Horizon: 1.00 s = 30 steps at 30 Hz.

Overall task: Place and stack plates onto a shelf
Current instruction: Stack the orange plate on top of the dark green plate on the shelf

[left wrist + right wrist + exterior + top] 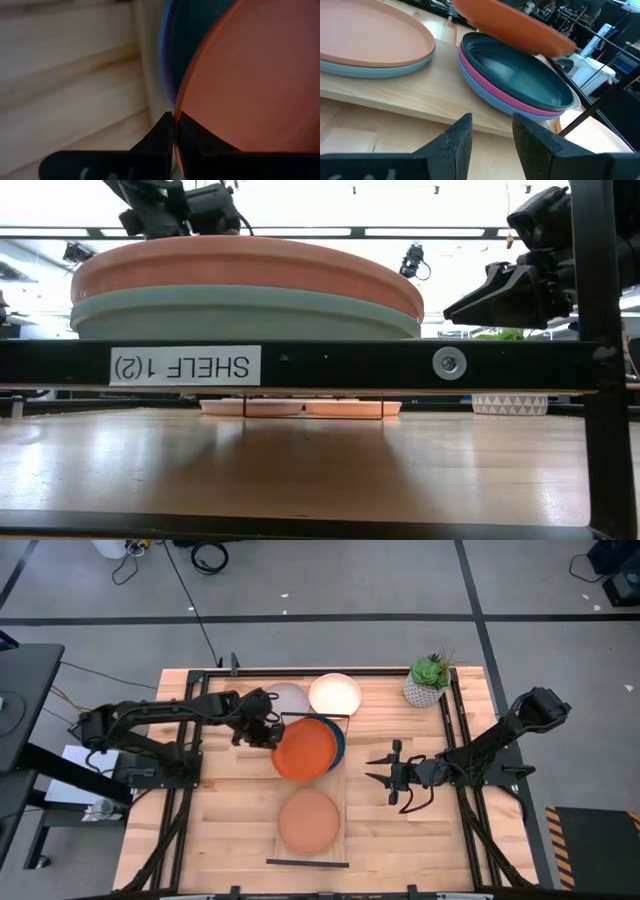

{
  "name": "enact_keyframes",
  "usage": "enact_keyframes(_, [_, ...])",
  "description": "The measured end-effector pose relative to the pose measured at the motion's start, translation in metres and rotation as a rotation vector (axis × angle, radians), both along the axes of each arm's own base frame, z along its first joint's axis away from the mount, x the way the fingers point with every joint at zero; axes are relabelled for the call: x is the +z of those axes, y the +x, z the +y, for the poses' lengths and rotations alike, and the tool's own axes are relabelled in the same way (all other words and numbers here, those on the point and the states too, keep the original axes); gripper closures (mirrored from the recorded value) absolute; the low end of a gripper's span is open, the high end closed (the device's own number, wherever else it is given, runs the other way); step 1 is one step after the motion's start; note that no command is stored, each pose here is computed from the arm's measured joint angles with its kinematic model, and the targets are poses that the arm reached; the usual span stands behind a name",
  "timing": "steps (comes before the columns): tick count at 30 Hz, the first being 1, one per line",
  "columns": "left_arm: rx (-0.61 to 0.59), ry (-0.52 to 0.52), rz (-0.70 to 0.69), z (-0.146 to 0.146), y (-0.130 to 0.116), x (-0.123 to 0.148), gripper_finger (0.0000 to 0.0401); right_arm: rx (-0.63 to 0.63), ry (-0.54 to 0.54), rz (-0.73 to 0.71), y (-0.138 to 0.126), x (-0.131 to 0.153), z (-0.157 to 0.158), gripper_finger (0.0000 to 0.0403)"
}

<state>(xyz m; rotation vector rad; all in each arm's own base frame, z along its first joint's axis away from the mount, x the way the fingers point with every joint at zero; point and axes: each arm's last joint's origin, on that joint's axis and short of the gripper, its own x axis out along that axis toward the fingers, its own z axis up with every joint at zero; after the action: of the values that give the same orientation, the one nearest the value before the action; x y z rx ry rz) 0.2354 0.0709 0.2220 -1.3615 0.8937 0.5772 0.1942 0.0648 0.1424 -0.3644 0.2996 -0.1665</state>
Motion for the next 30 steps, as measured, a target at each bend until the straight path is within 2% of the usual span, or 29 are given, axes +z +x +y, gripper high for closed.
enact_keyframes(5, [-0.001, 0.034, -0.051, 0.006, 0.009, -0.003, 0.0381, 0.014, 0.004, 0.007, 0.0, -0.001, 0.0, 0.0257])
enact_keyframes(14, [-0.053, 0.092, -0.044, 0.008, 0.017, -0.012, 0.0377, 0.018, 0.011, 0.006, 0.001, 0.0, 0.0, 0.0257])
enact_keyframes(25, [-0.108, 0.138, -0.059, 0.009, 0.016, -0.011, 0.0303, 0.03, 0.029, 0.006, 0.001, -0.001, 0.0, 0.0257])
enact_keyframes(30, [-0.173, 0.197, -0.072, 0.011, 0.011, -0.006, 0.0294, 0.029, 0.035, 0.005, 0.001, -0.001, 0.0, 0.0257])
